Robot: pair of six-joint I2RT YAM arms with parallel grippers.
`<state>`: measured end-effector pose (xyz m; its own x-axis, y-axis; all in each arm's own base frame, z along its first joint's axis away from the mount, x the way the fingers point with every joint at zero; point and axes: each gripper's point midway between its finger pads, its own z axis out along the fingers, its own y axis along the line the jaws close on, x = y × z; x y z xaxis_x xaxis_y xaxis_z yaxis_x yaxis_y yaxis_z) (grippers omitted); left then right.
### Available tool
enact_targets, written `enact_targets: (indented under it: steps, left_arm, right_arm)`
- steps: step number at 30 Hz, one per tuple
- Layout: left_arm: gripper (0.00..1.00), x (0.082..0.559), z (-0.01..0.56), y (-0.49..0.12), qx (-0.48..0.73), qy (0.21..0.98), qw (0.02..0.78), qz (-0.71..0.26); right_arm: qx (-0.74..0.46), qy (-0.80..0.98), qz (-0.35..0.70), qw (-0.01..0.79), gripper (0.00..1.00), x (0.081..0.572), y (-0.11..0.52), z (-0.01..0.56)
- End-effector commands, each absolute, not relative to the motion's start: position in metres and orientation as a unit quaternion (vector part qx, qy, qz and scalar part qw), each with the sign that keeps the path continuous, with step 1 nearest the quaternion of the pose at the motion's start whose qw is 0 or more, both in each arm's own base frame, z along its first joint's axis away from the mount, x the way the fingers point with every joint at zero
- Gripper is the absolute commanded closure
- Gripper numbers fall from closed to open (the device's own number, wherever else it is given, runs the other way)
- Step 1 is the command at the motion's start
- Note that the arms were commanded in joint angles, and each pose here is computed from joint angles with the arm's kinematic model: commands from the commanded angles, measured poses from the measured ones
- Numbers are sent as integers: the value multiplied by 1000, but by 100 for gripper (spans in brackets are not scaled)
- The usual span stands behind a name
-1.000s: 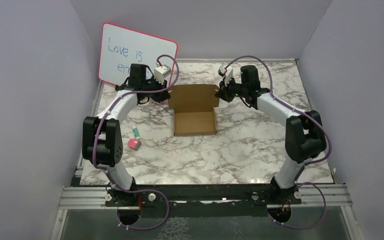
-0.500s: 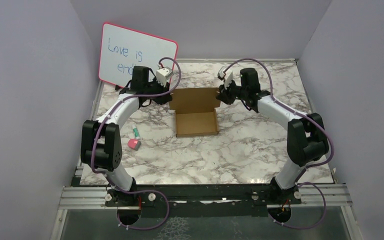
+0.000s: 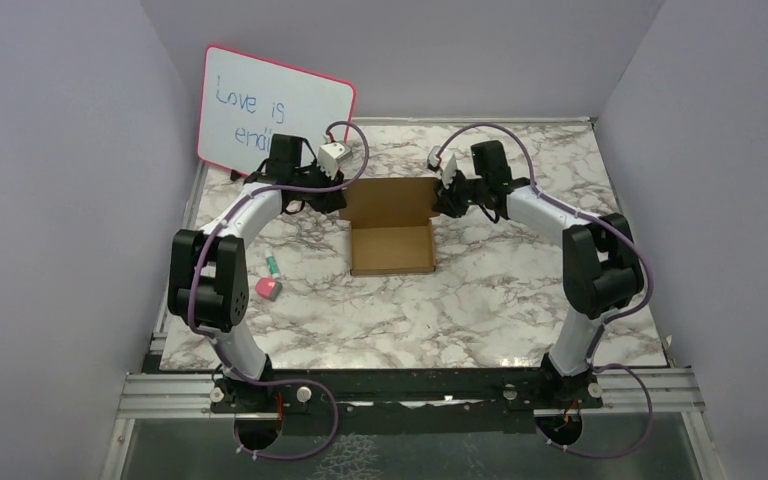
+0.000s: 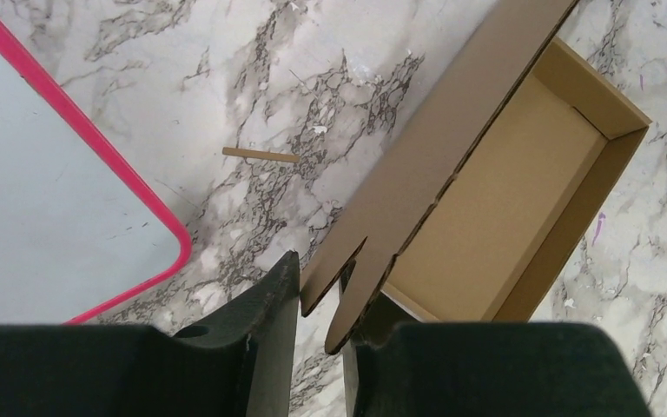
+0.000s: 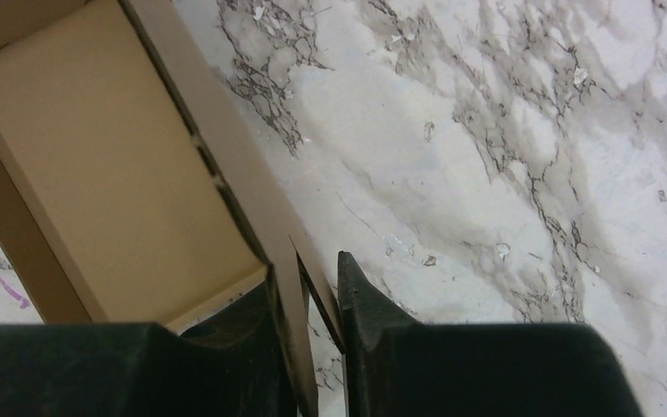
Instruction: Fold the paper box
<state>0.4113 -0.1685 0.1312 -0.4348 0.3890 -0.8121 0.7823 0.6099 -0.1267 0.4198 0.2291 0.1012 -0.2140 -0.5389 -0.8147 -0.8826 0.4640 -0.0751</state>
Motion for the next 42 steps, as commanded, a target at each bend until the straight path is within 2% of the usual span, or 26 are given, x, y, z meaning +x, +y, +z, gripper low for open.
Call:
enact_targets:
  steps: [1, 5, 13, 17, 22, 42]
  left_arm:
    - [76, 411, 133, -179, 385, 793, 385, -273]
    - [77, 411, 129, -179, 386, 794, 381, -275]
    - [90, 408, 125, -181, 379, 798, 374, -283]
    - [93, 408, 123, -183, 368, 802, 373, -285]
    - [97, 414, 123, -181, 333, 819, 385, -265]
    - [96, 415, 128, -184, 111, 869, 438, -203]
  right_arm:
    - [-485, 750, 204, 400, 79, 420, 230, 96]
    - [-485, 748, 210, 403, 84, 420, 232, 97]
    - [-476, 751, 223, 400, 95, 419, 235, 96]
    - [-463, 758, 227, 399, 98, 419, 236, 95]
    - [-432, 778, 223, 398, 99, 423, 233, 93]
    - [-291, 840, 173, 424, 96, 416, 218, 98]
